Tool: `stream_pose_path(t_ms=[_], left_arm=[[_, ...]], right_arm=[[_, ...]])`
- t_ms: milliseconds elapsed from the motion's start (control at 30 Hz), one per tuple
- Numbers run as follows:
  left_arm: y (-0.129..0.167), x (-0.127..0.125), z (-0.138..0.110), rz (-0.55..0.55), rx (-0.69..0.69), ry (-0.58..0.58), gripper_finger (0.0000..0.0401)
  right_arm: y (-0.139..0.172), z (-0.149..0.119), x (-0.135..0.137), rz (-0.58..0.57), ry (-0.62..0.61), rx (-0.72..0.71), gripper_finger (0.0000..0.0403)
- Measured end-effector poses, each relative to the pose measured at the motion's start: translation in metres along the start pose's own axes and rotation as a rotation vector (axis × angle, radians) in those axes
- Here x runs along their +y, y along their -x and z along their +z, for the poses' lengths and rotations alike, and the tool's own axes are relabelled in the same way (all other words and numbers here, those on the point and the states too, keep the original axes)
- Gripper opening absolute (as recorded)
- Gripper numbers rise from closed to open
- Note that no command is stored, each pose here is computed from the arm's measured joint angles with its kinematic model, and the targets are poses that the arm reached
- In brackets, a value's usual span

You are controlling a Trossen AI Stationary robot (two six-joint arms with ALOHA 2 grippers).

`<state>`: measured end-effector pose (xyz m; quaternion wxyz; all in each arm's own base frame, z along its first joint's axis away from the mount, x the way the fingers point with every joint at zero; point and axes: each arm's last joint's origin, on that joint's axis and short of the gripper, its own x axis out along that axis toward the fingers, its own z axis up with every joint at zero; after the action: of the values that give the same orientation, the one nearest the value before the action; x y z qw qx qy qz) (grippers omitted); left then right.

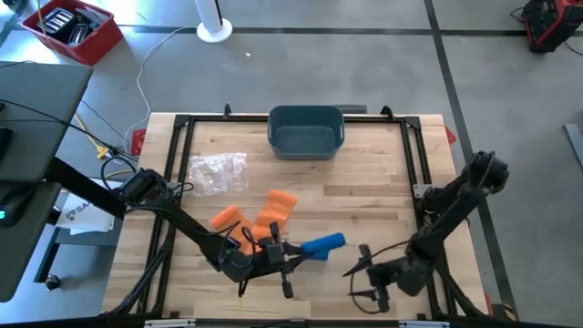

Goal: Roll bandage
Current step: Roll the blue bandage

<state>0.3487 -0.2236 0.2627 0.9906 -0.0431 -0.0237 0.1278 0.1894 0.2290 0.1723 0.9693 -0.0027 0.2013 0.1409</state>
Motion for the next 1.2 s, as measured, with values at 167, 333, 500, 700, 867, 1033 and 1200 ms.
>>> stream_pose_path(t_ms=[167,333,500,700,867,1033,1200], left_arm=[[-0.005,0.005,-0.004,0.020,0.030,-0.009,0.0012],[-0.011,0.014,-0.014,0.070,0.098,-0.041,0.0012],[-0.017,0.023,-0.021,0.135,0.148,-0.060,0.0012],[-0.019,0.027,-0.024,0.181,0.165,-0.095,0.0012],[-0.017,0.030,-0.029,0.225,0.195,-0.132,0.0012],[-0.014,0.031,-0.033,0.267,0.217,-0.139,0.0012],[-0.010,0.033,-0.038,0.308,0.240,-0.162,0.0012]], right_arm=[[-0.035,-0.010,-0.008,-0.052,0.052,0.030,0.0232],[-0.067,-0.007,-0.025,-0.114,0.131,0.156,0.0232],[-0.089,-0.012,-0.056,-0.222,0.136,0.294,0.0217],[-0.101,-0.025,-0.087,-0.246,0.089,0.390,0.0169],[-0.110,-0.036,-0.095,-0.182,0.119,0.443,0.0127],[-0.111,-0.040,-0.094,-0.156,0.077,0.465,0.0071],[-0.103,-0.038,-0.075,-0.117,0.103,0.456,0.0008]])
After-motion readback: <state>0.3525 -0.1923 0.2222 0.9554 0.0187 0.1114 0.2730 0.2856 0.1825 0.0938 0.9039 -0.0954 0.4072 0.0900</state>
